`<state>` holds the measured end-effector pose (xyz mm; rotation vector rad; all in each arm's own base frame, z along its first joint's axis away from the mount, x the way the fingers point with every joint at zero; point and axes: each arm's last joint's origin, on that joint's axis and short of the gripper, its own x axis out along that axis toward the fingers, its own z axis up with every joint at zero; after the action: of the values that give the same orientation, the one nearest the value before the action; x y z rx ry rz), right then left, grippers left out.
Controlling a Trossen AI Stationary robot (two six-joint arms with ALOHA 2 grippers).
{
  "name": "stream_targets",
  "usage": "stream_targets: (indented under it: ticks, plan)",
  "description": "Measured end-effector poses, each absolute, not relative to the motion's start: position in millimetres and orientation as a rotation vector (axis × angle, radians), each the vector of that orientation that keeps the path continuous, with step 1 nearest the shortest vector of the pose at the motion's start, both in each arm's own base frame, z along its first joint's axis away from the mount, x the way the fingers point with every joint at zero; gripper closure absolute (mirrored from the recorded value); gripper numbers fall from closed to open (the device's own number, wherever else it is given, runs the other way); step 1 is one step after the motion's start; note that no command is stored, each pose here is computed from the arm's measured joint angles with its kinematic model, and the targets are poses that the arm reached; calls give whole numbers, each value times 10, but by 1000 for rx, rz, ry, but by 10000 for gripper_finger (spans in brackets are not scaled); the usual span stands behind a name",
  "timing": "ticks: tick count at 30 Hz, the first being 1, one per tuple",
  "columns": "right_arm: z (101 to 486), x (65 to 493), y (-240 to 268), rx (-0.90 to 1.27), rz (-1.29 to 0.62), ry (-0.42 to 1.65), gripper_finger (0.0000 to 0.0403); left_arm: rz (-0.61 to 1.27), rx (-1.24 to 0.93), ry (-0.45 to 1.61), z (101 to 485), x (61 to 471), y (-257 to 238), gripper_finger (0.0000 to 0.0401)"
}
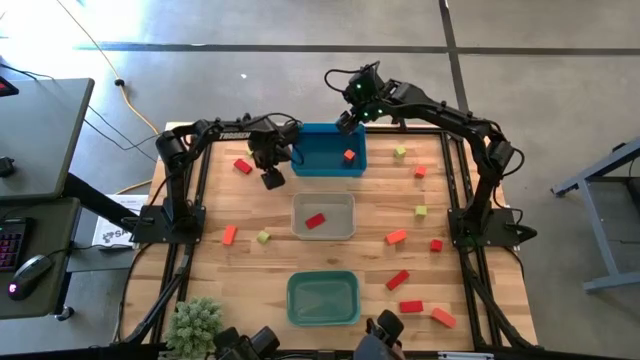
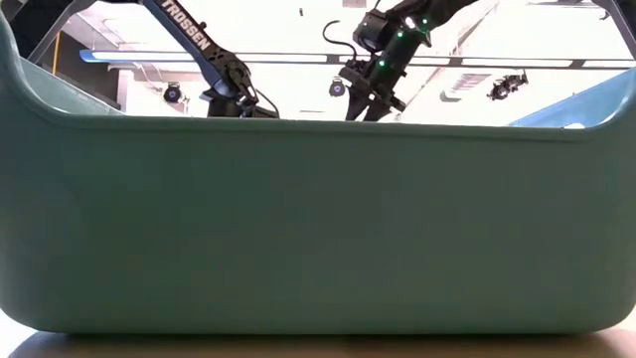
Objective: Sort & place blocks by color
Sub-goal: Put the light green block into the green bin
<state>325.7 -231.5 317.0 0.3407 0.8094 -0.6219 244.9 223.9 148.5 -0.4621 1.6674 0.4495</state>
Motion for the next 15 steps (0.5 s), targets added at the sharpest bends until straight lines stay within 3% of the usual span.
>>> stream_targets:
  ticks: [9, 15]
  plan:
    - [3170, 3257, -2315, 349, -626, 807, 181, 480, -465, 1622, 1345, 2414, 2220, 193]
    - [3170, 3261, -2309, 362, -624, 803, 181, 489, -450, 1618, 1278, 2386, 2192, 248]
